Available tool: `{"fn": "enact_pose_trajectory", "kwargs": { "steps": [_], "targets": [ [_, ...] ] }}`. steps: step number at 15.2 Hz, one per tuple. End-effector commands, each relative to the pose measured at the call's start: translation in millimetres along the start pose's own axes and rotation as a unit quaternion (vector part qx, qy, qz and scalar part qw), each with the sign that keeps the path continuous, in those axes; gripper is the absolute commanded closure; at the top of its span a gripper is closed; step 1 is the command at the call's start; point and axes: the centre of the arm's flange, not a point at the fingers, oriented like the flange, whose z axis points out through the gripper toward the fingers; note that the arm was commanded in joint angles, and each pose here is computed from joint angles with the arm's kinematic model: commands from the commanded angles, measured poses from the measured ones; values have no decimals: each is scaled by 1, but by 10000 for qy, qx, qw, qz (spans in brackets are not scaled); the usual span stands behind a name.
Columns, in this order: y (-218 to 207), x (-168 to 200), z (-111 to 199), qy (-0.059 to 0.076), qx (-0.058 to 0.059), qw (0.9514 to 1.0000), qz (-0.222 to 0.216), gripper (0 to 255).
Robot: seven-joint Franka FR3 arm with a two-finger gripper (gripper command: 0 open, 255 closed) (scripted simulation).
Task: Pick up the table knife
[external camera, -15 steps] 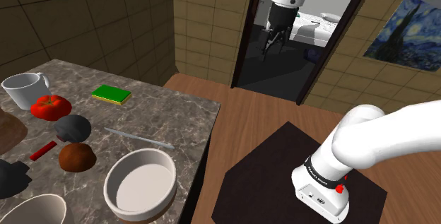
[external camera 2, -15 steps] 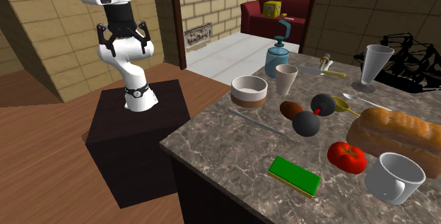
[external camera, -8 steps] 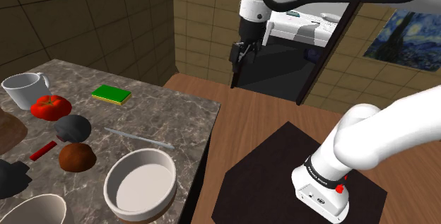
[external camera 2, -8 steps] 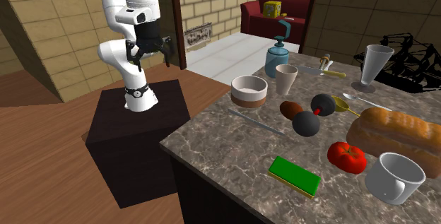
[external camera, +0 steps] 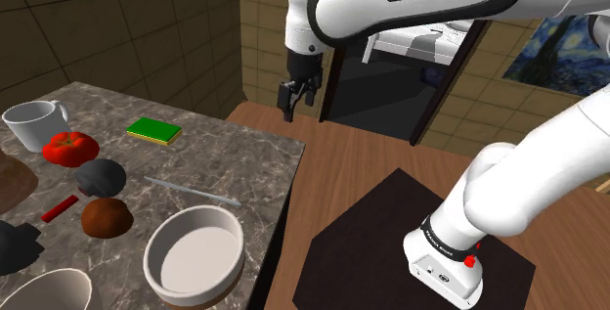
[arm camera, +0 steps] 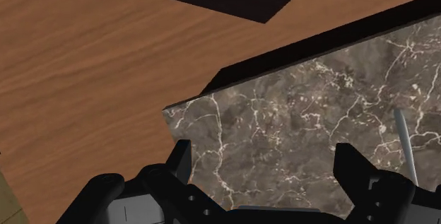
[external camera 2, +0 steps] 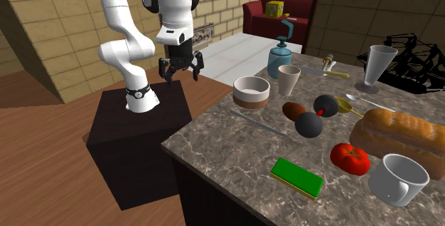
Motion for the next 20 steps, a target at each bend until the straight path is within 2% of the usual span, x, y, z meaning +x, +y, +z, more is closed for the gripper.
{"fn": "enact_pose_trajectory", "kwargs": {
  "steps": [1,10,20],
  "targets": [
    [-18,17,11,-6,7,9999,-160,0],
    [-109,72,63,-46,14,9963,-860,0],
    [-219,118,122,-91,22,9865,-1632,0]
  ]
}}
